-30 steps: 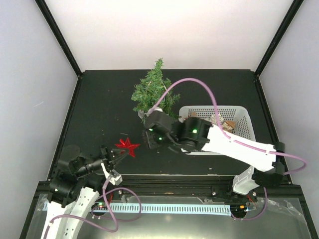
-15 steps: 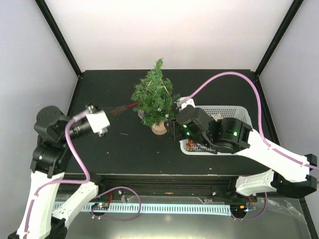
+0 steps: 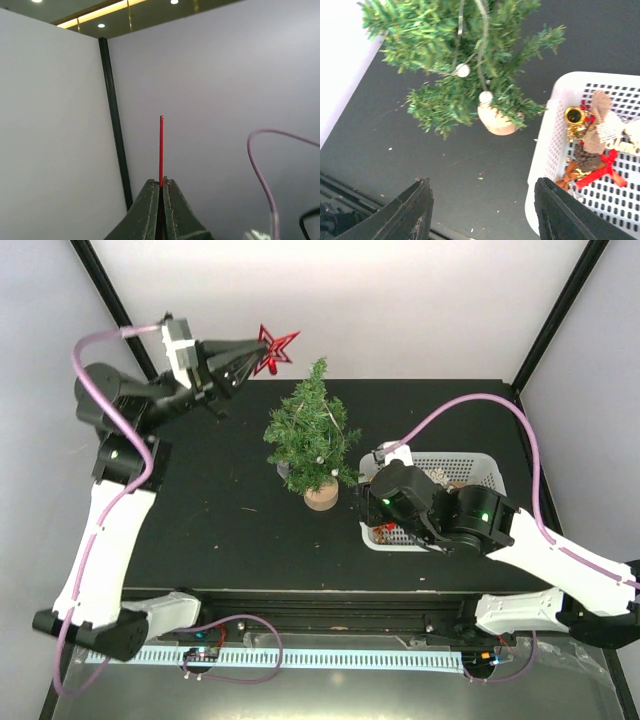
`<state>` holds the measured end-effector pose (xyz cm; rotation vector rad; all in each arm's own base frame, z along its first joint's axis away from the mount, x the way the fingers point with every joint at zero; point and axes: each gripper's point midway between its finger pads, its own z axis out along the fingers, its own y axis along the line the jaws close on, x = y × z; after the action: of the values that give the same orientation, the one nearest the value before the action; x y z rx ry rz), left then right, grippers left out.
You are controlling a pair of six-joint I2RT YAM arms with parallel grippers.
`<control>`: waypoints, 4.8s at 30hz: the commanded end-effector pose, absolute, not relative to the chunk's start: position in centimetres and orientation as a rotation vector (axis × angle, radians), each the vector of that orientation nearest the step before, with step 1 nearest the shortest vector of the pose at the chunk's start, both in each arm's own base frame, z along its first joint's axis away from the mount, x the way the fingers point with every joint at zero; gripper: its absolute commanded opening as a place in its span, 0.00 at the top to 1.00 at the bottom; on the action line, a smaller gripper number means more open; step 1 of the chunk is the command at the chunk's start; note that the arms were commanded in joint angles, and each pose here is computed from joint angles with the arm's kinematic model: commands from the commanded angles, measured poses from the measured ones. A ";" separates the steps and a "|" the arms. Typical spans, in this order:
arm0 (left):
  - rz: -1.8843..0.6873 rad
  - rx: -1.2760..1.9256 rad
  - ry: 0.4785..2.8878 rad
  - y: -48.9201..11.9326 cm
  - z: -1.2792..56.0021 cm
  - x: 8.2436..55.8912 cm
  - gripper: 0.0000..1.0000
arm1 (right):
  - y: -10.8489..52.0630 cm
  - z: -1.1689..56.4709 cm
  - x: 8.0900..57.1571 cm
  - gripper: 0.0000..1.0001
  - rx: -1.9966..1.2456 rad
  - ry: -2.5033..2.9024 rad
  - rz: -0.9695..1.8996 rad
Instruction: Decorate the small christmas tree
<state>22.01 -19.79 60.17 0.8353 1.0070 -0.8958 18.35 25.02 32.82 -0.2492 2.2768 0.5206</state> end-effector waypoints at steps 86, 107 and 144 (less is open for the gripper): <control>-0.818 0.935 1.134 -27.9 58.0 30.1 0.98 | 22.4 26.0 23.7 0.45 -0.147 2.371 0.434; -0.842 0.935 1.168 -28.6 56.7 31.3 0.98 | 22.3 25.4 23.7 0.45 -0.143 2.376 0.426; -0.739 0.904 1.251 -26.2 55.2 32.0 0.98 | 22.9 25.6 24.1 0.45 -0.155 2.374 0.427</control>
<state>32.36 -27.30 54.73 0.9245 1.2355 -0.7650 23.67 22.72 25.05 -0.1722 2.3873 0.4178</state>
